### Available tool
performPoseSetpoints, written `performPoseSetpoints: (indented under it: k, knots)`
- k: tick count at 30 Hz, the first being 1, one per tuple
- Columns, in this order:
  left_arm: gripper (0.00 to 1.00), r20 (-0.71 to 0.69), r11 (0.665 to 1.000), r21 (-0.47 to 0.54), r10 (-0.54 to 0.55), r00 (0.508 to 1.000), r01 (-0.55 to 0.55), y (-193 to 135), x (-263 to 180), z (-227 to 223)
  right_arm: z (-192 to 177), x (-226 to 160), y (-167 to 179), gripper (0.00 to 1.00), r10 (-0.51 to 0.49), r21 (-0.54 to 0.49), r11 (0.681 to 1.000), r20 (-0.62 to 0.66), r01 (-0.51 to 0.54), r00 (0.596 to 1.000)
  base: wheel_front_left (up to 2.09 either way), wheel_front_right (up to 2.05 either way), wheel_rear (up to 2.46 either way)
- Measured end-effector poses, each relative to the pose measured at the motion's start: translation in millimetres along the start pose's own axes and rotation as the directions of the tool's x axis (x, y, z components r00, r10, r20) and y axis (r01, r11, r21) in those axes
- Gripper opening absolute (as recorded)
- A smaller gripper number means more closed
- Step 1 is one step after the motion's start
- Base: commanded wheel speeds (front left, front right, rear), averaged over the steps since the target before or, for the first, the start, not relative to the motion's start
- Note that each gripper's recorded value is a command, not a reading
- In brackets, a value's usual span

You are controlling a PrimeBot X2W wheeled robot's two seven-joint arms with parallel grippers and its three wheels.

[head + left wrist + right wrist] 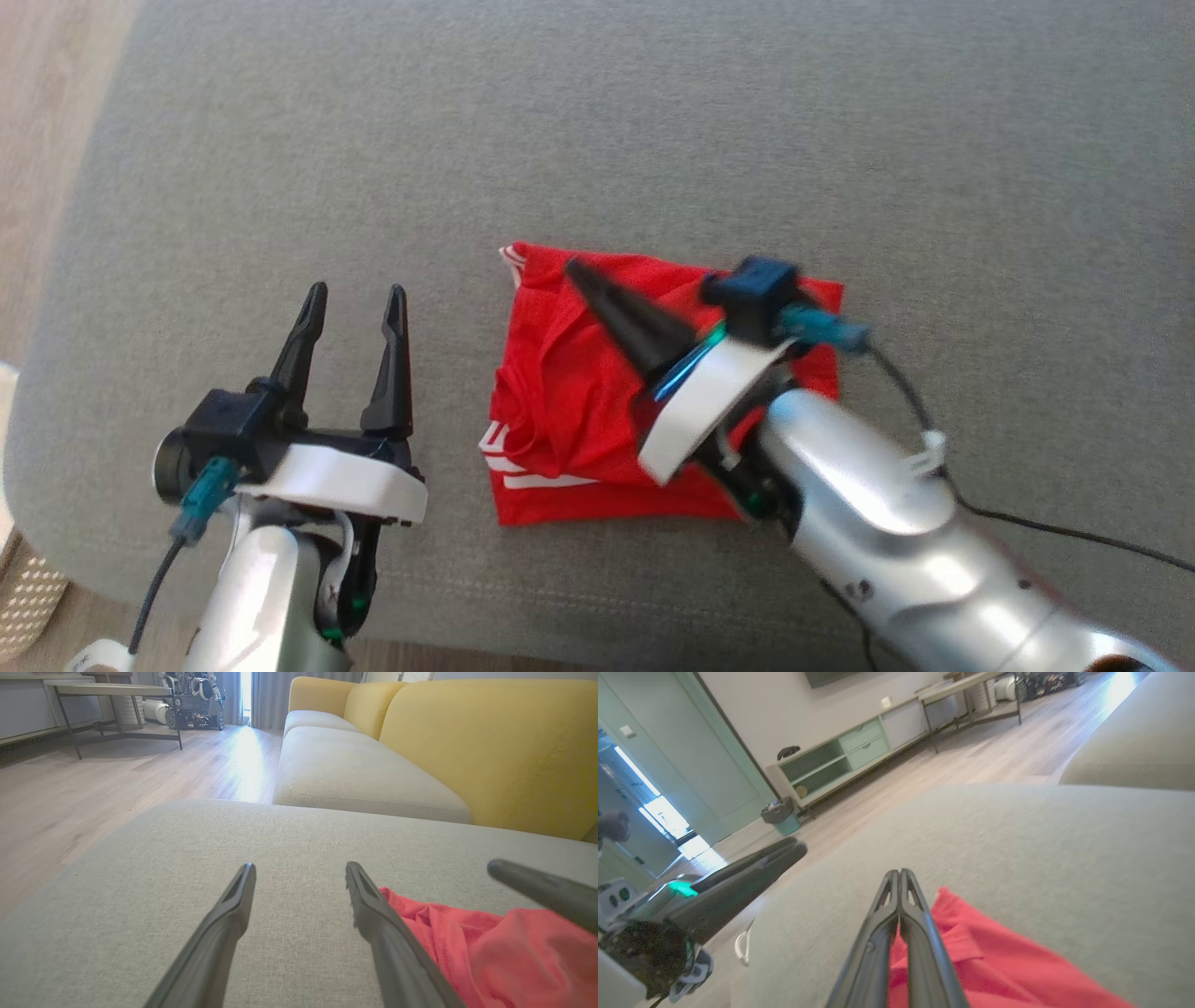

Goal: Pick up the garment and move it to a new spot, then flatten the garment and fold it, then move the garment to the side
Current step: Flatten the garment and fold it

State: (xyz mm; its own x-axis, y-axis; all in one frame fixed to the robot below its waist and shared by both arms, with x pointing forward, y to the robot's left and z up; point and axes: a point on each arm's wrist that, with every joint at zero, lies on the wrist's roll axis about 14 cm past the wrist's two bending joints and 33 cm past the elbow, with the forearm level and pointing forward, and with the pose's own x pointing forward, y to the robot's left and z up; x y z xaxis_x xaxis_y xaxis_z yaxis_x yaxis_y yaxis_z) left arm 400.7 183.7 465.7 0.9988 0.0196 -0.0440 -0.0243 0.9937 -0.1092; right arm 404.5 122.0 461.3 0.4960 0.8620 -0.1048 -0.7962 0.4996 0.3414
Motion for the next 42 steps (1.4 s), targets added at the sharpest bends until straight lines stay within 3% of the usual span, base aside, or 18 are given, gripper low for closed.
performPoseSetpoints:
  k: [3, 5, 6, 7, 14, 17, 20, 32, 42]
  knots:
    - [1.0, 0.011, 1.0, 0.0, -0.02, 1.0, 0.02, -7, 2, 3, 20, -13, -30, 0.03, -0.109, -0.009, 0.994, 0.078, 0.11, 0.991, 0.0, 0.0, 0.0]
    - [1.0, 0.018, 1.0, 0.003, -0.031, 0.999, 0.031, -10, 4, 5, 27, -30, -49, 0.45, -0.191, 0.003, 0.981, 0.119, 0.192, 0.974, 0.0, 0.0, 0.0]
    - [1.0, 0.021, 0.999, 0.006, -0.035, 0.999, 0.035, -11, 4, 6, 29, -40, -60, 0.9, -0.236, 0.013, 0.972, 0.138, 0.236, 0.962, 0.0, 0.0, 0.0]
    - [1.0, 0.025, 0.999, 0.007, -0.038, 0.999, 0.038, -12, 4, 7, 31, -51, -69, 1.0, -0.28, 0.019, 0.96, 0.158, 0.28, 0.947, 0.0, 0.0, 0.0]
    - [1.0, 0.027, 0.998, 0.021, -0.056, 0.998, 0.055, -15, -1, 8, 53, -140, -121, 1.0, -0.535, 0.019, 0.835, 0.266, 0.551, 0.802, 0.0, 0.0, 0.0]
    - [1.0, 0.04, 0.997, 0.034, -0.064, 0.997, 0.063, -16, -1, 13, 58, -171, -129, 1.0, -0.603, 0.012, 0.78, 0.283, 0.625, 0.746, 0.0, 0.0, 0.0]
    - [1.0, 0.055, 0.997, 0.042, -0.071, 0.996, 0.068, -18, -2, 18, 62, -190, -126, 1.0, -0.636, 0.003, 0.748, 0.291, 0.664, 0.715, 0.0, 0.0, 0.0]
    - [1.0, 0.045, 0.996, 0.061, -0.068, 0.997, 0.065, -15, -37, 21, 62, -238, -97, 1.0, -0.69, -0.035, 0.69, 0.27, 0.723, 0.672, 0.0, 0.0, 0.0]
    - [1.0, 0.002, 0.996, 0.071, -0.056, 0.998, 0.056, -11, -68, 14, 55, -257, -75, 1.0, -0.704, -0.031, 0.678, 0.258, 0.734, 0.661, 0.0, 0.0, 0.0]
